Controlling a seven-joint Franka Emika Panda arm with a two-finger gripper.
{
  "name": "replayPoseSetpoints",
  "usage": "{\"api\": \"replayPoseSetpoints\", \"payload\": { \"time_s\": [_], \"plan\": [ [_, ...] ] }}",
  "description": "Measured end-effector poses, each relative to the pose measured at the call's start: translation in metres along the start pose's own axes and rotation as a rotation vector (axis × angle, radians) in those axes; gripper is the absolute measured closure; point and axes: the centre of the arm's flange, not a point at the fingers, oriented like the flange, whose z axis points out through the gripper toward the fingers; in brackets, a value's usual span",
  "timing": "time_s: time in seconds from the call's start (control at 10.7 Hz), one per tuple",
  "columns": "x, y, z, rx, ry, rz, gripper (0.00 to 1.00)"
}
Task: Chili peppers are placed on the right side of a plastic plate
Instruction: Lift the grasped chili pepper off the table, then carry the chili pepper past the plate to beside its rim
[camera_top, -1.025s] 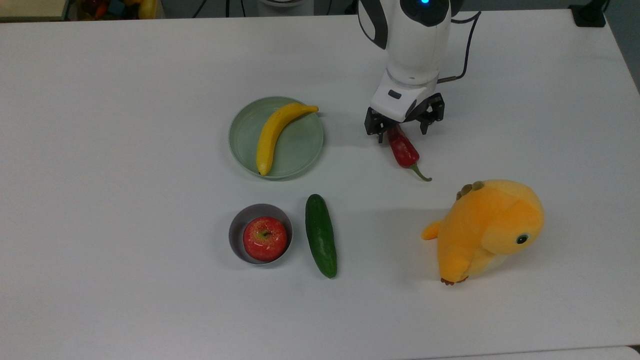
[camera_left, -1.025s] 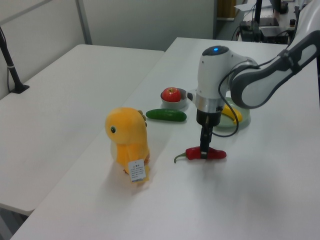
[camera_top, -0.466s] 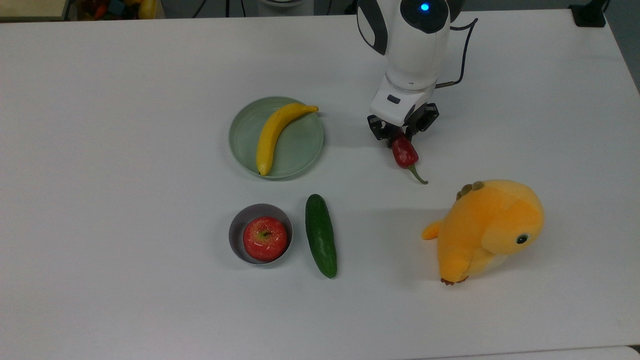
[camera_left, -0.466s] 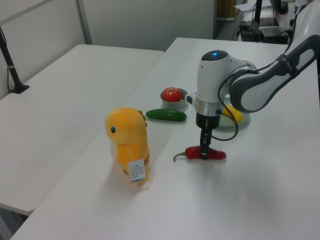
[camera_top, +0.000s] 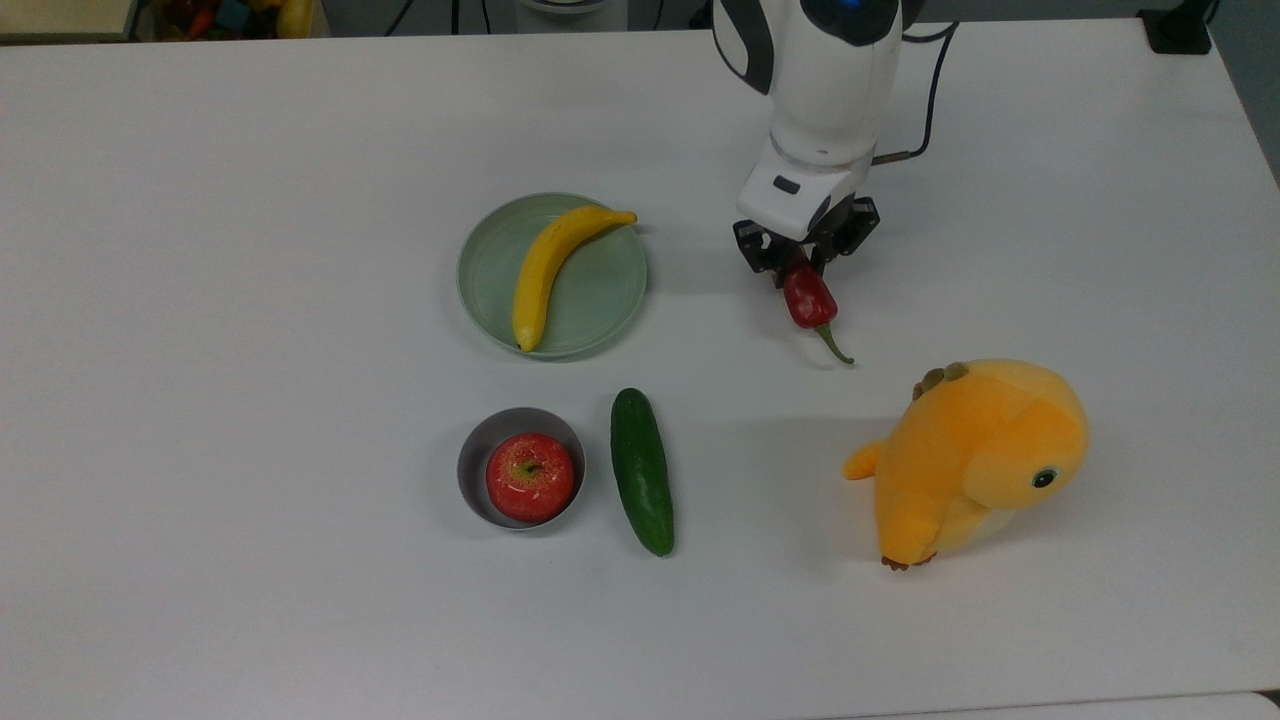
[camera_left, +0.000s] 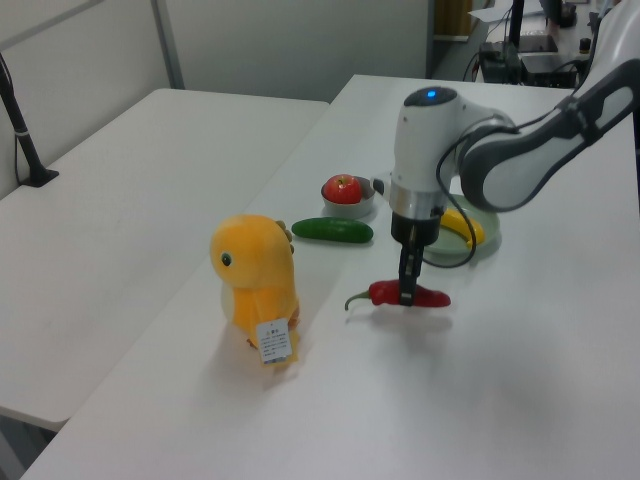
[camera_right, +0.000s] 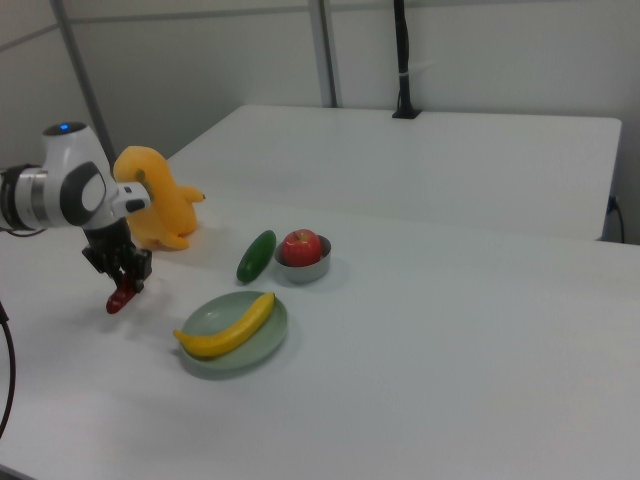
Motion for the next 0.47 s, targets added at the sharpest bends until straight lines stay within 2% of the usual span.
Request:
{"api": "replayPoseSetpoints", "payload": {
  "time_s": [0.19,0.47],
  "plan": [
    [-0.002,0.005,-0.043,-0.004,0.017,0.009,0.61],
    [-0.008,0.037,-0.123,-0.014,0.060,0.061,0.61]
  ]
}}
